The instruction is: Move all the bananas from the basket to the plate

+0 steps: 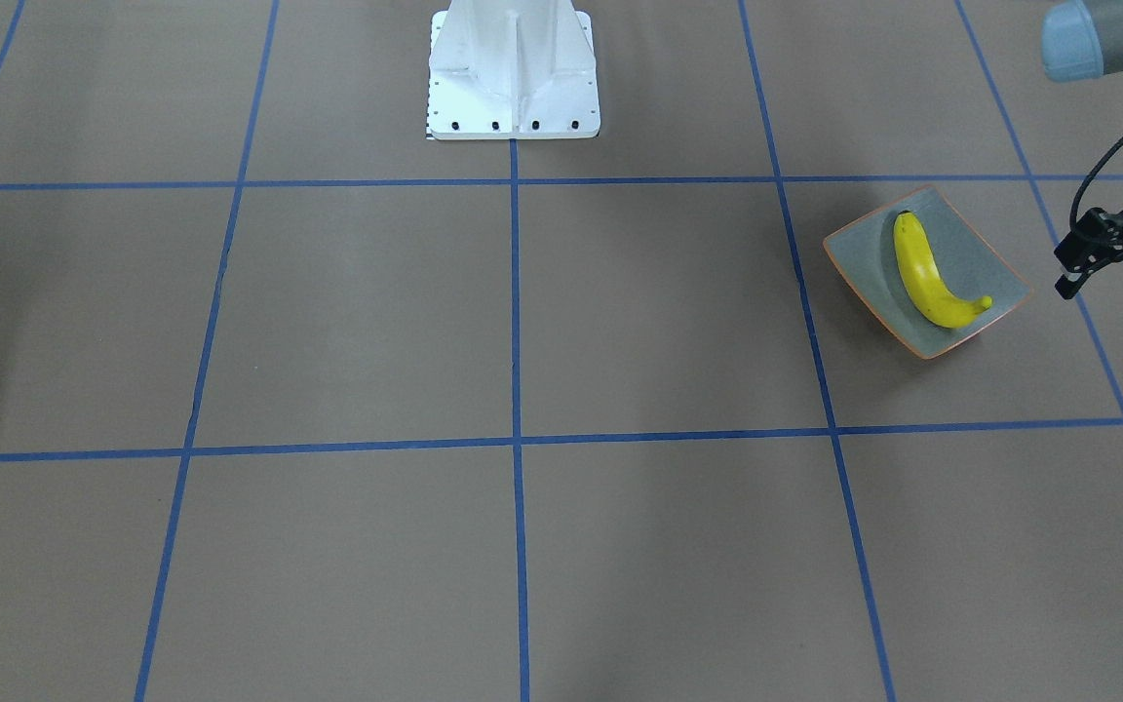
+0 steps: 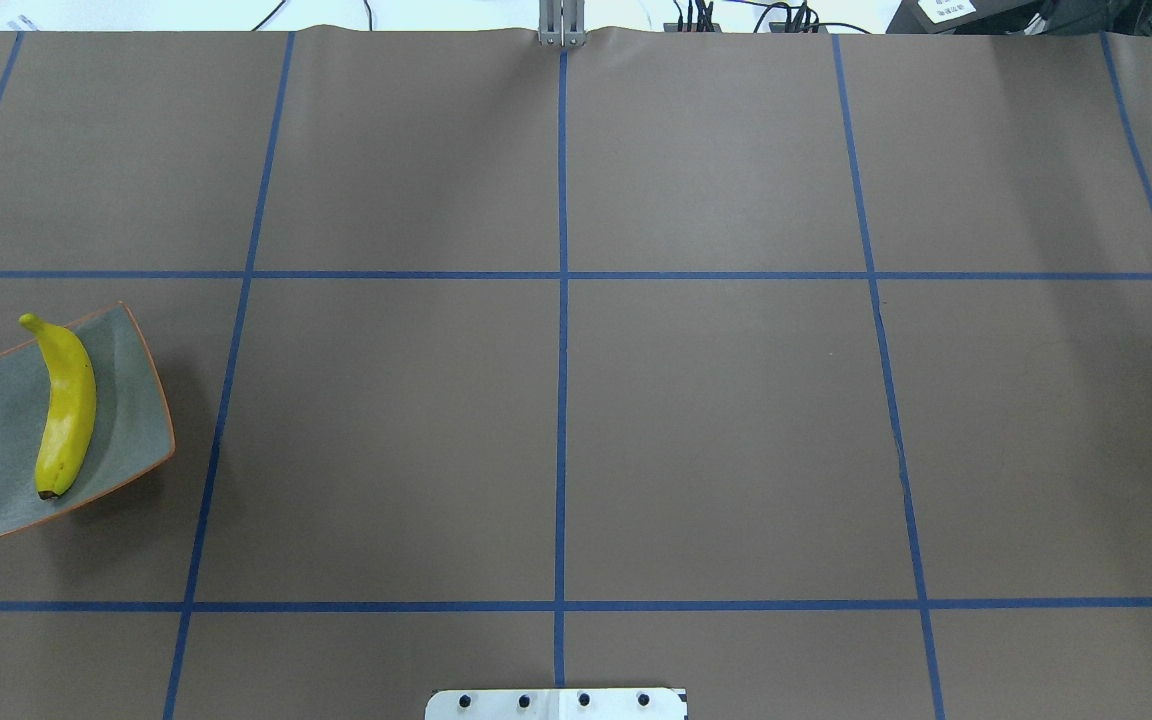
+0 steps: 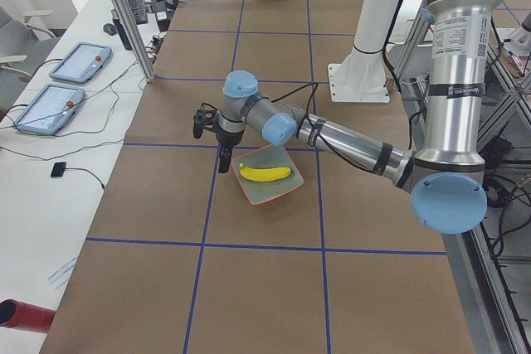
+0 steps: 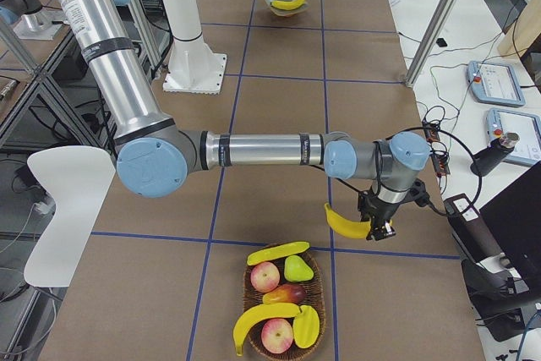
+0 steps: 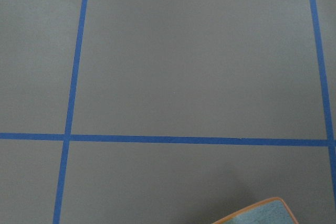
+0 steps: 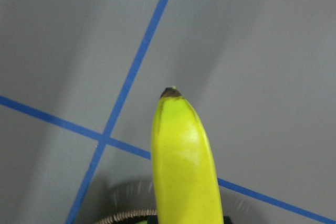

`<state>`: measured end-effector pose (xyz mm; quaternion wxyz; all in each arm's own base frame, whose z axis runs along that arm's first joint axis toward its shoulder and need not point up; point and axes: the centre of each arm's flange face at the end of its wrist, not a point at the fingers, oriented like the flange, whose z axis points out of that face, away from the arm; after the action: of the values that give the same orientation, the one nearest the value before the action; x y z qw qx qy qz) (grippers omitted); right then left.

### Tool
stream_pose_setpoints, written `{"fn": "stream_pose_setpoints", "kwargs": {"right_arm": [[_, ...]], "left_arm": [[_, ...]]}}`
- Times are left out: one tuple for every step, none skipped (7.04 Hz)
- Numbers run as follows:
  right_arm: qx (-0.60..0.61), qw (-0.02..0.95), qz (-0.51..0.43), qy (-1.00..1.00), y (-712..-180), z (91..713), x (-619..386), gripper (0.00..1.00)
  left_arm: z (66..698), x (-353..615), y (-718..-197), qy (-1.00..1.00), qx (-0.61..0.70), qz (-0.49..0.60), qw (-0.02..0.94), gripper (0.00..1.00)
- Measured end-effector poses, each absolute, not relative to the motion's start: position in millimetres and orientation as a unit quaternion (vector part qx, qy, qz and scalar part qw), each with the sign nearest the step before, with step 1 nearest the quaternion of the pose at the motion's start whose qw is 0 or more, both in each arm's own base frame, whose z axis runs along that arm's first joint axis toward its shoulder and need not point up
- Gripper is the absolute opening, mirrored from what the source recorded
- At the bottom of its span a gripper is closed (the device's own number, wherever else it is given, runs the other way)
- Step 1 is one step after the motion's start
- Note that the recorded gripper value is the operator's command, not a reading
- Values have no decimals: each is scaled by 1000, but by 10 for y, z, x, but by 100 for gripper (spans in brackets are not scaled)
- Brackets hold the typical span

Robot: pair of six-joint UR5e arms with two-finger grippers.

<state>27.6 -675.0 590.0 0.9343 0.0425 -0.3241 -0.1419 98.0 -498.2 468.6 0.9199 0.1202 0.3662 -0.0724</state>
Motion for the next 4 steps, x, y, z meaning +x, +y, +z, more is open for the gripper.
{"fn": "stream_pose_setpoints", "kwargs": {"right_arm": [[41,923,-106,-367,-6921,5474,-87,0],[33,913,-76,-400,-7012,4979,-587,0],[28,905,-53,-421,-7021,4520,-1112,0],[29,896,-31,-441,-6969,4180,-1574,0]], "left_arm": [[4582,1008,-5048,373,123,-84,916,100],[4399,1070,-5139,384,126,-100,909,100],[4160,1215,-5230,404,124,-114,899,100],[3873,1435,-5289,432,112,-125,886,100]]}}
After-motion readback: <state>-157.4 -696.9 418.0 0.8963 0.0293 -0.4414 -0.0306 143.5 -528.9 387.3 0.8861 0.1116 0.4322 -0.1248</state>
